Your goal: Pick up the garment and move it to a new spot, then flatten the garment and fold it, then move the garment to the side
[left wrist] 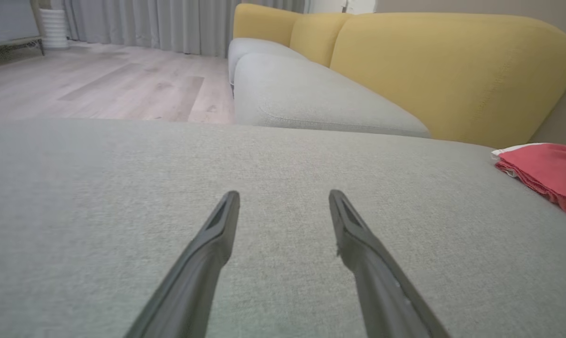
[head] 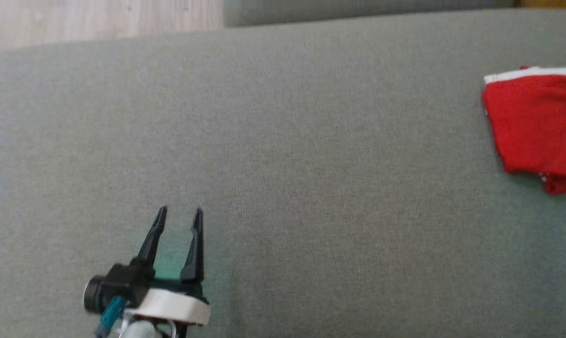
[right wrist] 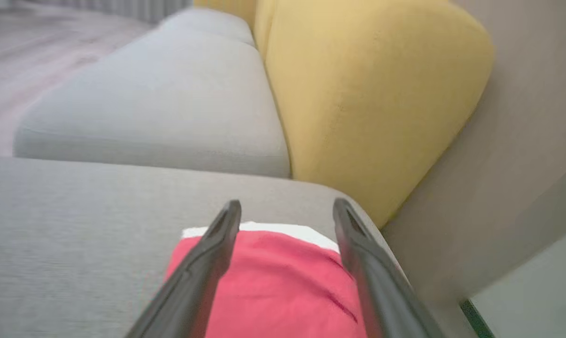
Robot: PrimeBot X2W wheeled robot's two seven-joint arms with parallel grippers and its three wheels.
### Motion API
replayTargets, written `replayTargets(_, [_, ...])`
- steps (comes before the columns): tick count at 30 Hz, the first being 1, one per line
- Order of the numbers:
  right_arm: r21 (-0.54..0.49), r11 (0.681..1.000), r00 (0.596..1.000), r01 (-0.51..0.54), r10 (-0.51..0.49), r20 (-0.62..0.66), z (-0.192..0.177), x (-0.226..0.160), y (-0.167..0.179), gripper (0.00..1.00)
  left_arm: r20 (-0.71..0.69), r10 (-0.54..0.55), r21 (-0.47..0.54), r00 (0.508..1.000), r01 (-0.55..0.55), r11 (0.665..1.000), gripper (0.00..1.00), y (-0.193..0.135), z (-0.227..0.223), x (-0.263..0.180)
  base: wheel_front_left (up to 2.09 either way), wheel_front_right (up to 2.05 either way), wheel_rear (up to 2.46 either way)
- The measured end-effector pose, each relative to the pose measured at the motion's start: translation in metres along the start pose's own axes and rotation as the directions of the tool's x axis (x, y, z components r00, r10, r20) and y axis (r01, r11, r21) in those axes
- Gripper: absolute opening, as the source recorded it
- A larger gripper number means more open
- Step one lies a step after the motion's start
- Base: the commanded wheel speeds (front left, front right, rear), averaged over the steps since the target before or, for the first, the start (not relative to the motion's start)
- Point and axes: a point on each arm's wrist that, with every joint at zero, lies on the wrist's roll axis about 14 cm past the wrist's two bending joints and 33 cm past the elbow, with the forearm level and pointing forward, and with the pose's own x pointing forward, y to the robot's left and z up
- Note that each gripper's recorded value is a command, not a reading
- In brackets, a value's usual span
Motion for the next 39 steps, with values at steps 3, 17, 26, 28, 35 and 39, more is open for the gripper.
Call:
replayTargets(3, [0.033, 0.998, 0.994, -0.059, 0.056, 0.092, 0.009, -0.023, 0.027, 1.0, 0.023, 0.044, -0.001, 0.999, -0.044, 0.999, 1.0, 0.007, 0.007, -0.013, 0.0, 0.0, 0.0])
replayTargets(17, [0.231, 0.949, 0.968, -0.214, 0.175, 0.177, -0.047, -0.122, 0.124, 1.0, 0.043, 0.161, 0.025, 0.986, -0.162, 0.987, 1.0, 0.035, 0.01, -0.047, 0.0, 0.0, 0.0])
replayTargets(26, [0.278, 0.929, 0.967, -0.245, 0.214, 0.138, -0.069, -0.144, 0.144, 1.0, 0.004, 0.177, 0.021, 0.984, -0.177, 0.984, 1.0, 0.037, -0.005, -0.063, 0.0, 0.0, 0.0])
replayTargets(28, [0.291, 0.923, 0.965, -0.251, 0.216, 0.147, -0.066, -0.145, 0.146, 1.0, 0.007, 0.177, 0.021, 0.984, -0.177, 0.984, 1.0, 0.037, -0.005, -0.064, 0.0, 0.0, 0.0])
replayTargets(35, [0.304, 0.916, 0.965, -0.261, 0.245, 0.092, -0.084, -0.151, 0.155, 0.0, -0.04, 0.191, 0.01, 0.981, -0.191, 0.982, 0.0, 0.039, -0.02, -0.072, 0.0, 0.0, 0.0])
replayTargets(39, [0.334, 0.91, 0.968, -0.246, 0.248, 0.037, -0.102, -0.158, 0.156, 0.0, -0.093, 0.207, -0.017, 0.974, -0.21, 0.978, 0.0, 0.041, -0.036, -0.08, 0.0, 0.0, 0.0])
